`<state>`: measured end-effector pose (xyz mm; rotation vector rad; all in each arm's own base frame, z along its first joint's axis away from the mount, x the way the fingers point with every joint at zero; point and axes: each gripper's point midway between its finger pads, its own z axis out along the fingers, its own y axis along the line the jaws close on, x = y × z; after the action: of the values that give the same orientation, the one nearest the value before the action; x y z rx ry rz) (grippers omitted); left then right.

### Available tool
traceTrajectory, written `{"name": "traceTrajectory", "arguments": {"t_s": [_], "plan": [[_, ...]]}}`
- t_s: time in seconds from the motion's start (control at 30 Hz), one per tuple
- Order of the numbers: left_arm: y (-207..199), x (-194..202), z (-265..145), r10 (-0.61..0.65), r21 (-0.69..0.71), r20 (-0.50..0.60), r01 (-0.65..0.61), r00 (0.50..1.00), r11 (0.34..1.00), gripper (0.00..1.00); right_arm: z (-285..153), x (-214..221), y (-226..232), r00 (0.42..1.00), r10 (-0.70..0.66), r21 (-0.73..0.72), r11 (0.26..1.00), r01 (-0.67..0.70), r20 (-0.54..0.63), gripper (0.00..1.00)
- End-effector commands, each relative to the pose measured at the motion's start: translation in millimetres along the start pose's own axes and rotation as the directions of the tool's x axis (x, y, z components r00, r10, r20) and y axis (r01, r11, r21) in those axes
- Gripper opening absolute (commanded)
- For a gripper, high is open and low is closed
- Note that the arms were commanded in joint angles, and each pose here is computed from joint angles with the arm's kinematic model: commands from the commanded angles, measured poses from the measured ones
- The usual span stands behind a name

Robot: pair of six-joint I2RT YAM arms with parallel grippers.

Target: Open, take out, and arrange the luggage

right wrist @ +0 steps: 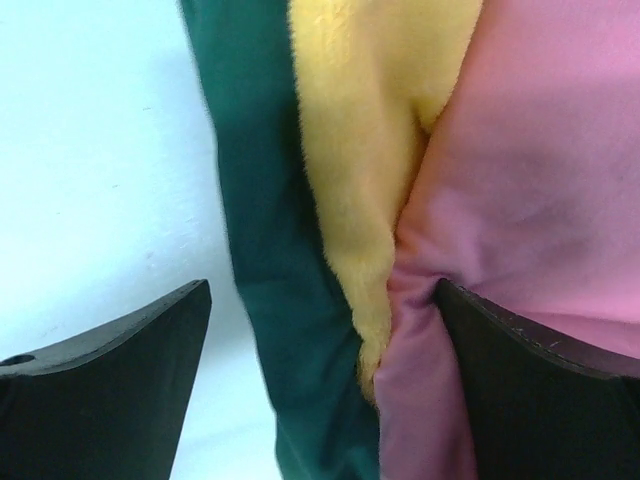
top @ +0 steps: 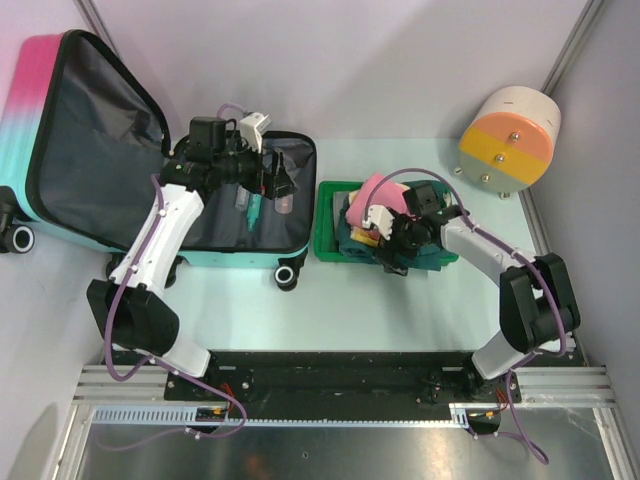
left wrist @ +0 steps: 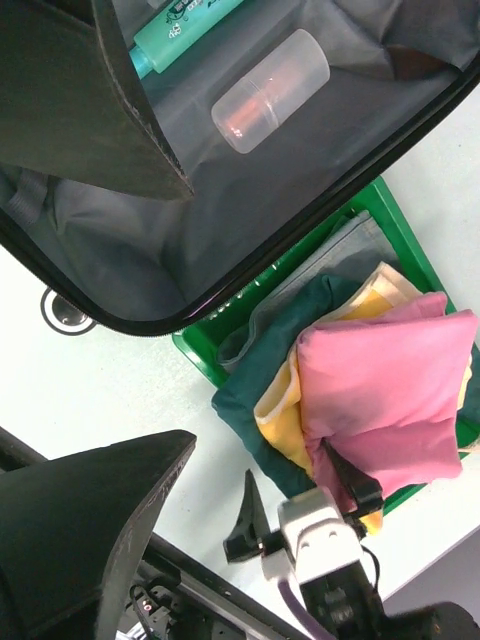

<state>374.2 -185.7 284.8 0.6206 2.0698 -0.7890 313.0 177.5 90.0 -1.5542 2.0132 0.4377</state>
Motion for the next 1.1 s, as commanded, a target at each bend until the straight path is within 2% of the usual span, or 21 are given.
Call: {"name": "traceTrajectory", "arguments": {"t_s": [0.0,0.07,0.1,0.17,0.2,0.27,0.4,0.47,0.5,0.57,0.63,0.67,0.7,0.73,0.77,0.83,0.87,0.9,1.07], "plan": [[-5.3,-8.0,-10.7,0.100,0.022,0.042,-0.101,0.994,0.995,1.00,25.0,22.4,-19.9,0.996,0.039,0.118,0.993,-0.029,-0.082,0.95],[-5.6,-7.1,-12.1,0.099,0.034,0.045,-0.100,0.994,0.994,1.00,37.2,29.7,-27.7,0.995,0.012,0.159,0.987,0.004,-0.102,0.93],[-4.3,-6.5,-12.2,0.101,0.036,0.044,-0.103,0.994,0.994,1.00,40.0,29.2,-32.1,0.995,0.012,0.175,0.985,0.006,-0.100,0.87],[-1.1,-3.0,-12.2,0.088,0.043,0.039,-0.090,0.995,0.995,1.00,47.3,24.5,-45.8,0.997,0.022,0.224,0.975,-0.005,-0.074,0.82],[0.9,-1.2,-11.6,0.070,0.045,0.035,-0.072,0.997,0.996,1.00,47.3,18.4,-52.2,0.998,0.018,0.240,0.971,-0.004,-0.059,0.75],[6.9,5.9,-10.2,0.035,0.059,0.023,-0.037,0.999,0.998,0.99,51.6,8.9,-61.6,1.000,0.005,0.253,0.967,0.003,-0.029,0.68],[21.3,8.1,-10.0,-0.021,0.044,0.019,0.020,1.000,0.999,0.99,57.4,-4.3,-89.4,0.999,-0.033,0.283,0.959,0.026,0.019,0.58],[30.5,0.2,-12.7,-0.014,0.019,0.036,0.014,0.999,1.000,0.99,58.7,-13.8,-104.3,0.996,-0.064,0.278,0.960,0.046,0.057,0.58],[35.7,-3.2,-13.6,-0.026,-0.001,0.041,0.026,0.999,1.000,0.99,60.2,-5.3,-113.9,0.996,-0.071,0.277,0.960,0.052,0.057,0.58],[40.4,-13.5,-19.1,-0.040,-0.004,0.065,0.040,0.997,0.999,0.99,58.9,-17.4,-124.7,0.974,-0.205,0.262,0.949,0.174,0.097,0.58],[47.3,-12.6,-15.9,-0.041,-0.017,0.059,0.042,0.997,0.999,0.99,66.6,-7.4,-132.1,0.950,-0.301,0.230,0.933,0.276,0.084,0.53],[50.1,-14.8,-15.7,-0.037,-0.026,0.062,0.039,0.997,0.999,0.99,66.4,-18.9,-137.4,0.929,-0.350,0.215,0.923,0.319,0.120,0.50],[54.0,-13.9,-13.4,-0.046,-0.033,0.057,0.048,0.997,0.998,1.00,67.8,-21.9,-139.6,0.918,-0.373,0.194,0.918,0.345,0.134,0.45],[55.9,-15.0,-13.0,-0.048,-0.040,0.058,0.050,0.997,0.998,1.00,79.5,-7.3,-131.5,0.927,-0.351,0.115,0.934,0.338,0.129,0.43],[57.2,-18.3,-14.2,-0.047,-0.045,0.064,0.050,0.997,0.998,0.99,74.7,-26.3,-141.6,0.883,-0.440,0.122,0.897,0.424,0.166,0.41],[60.7,-21.6,-13.7,-0.035,-0.061,0.068,0.039,0.997,0.997,1.00,89.5,-13.8,-133.0,0.882,-0.436,0.023,0.898,0.439,0.180,0.39],[61.9,-21.5,-13.9,-0.032,-0.064,0.067,0.037,0.997,0.997,1.00,91.4,-17.5,-137.4,0.867,-0.465,0.017,0.883,0.470,0.182,0.39],[63.8,-22.0,-14.3,-0.029,-0.069,0.069,0.034,0.997,0.997,0.99,88.6,-30.1,-153.3,0.855,-0.485,0.044,0.873,0.485,0.186,0.39],[69.2,-21.9,-16.7,-0.020,-0.081,0.070,0.025,0.997,0.996,1.00,102.1,-38.2,-191.4,0.851,-0.493,0.084,0.870,0.486,0.180,0.41]]}}
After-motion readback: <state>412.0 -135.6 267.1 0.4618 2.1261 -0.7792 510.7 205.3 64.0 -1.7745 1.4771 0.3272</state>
